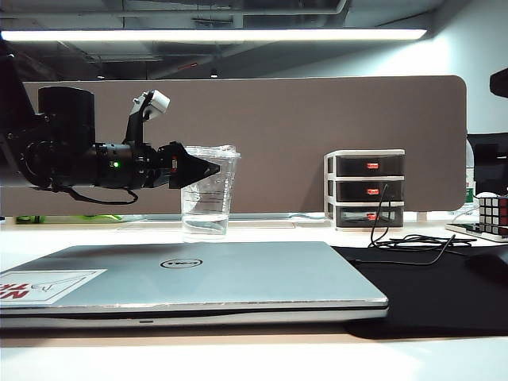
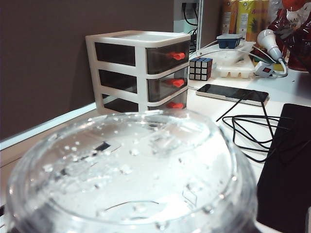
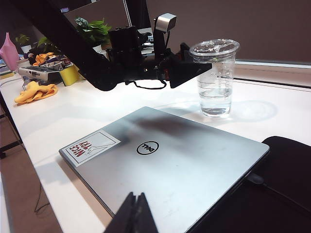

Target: Pick up the coffee cup and place it on the left side of the laptop.

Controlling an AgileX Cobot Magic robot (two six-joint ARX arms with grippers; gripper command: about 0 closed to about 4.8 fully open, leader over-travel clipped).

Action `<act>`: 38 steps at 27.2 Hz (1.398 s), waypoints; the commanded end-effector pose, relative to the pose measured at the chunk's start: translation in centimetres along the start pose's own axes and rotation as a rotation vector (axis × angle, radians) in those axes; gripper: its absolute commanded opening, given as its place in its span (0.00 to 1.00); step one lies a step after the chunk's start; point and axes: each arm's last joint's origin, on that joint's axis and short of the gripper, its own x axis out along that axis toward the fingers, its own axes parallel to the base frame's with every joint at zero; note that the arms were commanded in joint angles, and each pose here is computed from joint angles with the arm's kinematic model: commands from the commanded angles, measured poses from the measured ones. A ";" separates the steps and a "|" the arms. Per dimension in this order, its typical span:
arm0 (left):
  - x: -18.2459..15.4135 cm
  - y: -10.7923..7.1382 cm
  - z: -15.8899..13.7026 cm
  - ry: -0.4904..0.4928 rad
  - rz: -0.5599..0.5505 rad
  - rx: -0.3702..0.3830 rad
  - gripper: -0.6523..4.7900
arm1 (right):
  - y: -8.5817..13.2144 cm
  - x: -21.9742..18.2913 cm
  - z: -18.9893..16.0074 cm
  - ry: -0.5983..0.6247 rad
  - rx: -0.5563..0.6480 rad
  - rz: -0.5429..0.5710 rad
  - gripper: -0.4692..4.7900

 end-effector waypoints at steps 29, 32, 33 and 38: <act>0.2 0.0 -1.3 0.030 -0.011 -0.027 1.00 | 0.0 0.0 -0.1 0.001 0.004 -0.001 0.09; 0.4 -0.1 -1.7 0.036 -0.007 -0.033 1.00 | 0.0 0.0 -0.1 0.001 0.004 -0.002 0.09; 0.5 -0.2 -1.9 0.037 -0.009 -0.034 1.00 | 0.0 0.0 -0.1 0.001 0.004 -0.002 0.09; 0.8 -0.3 -1.8 0.034 0.017 -0.008 1.00 | 0.0 0.0 -0.1 0.001 0.004 -0.001 0.09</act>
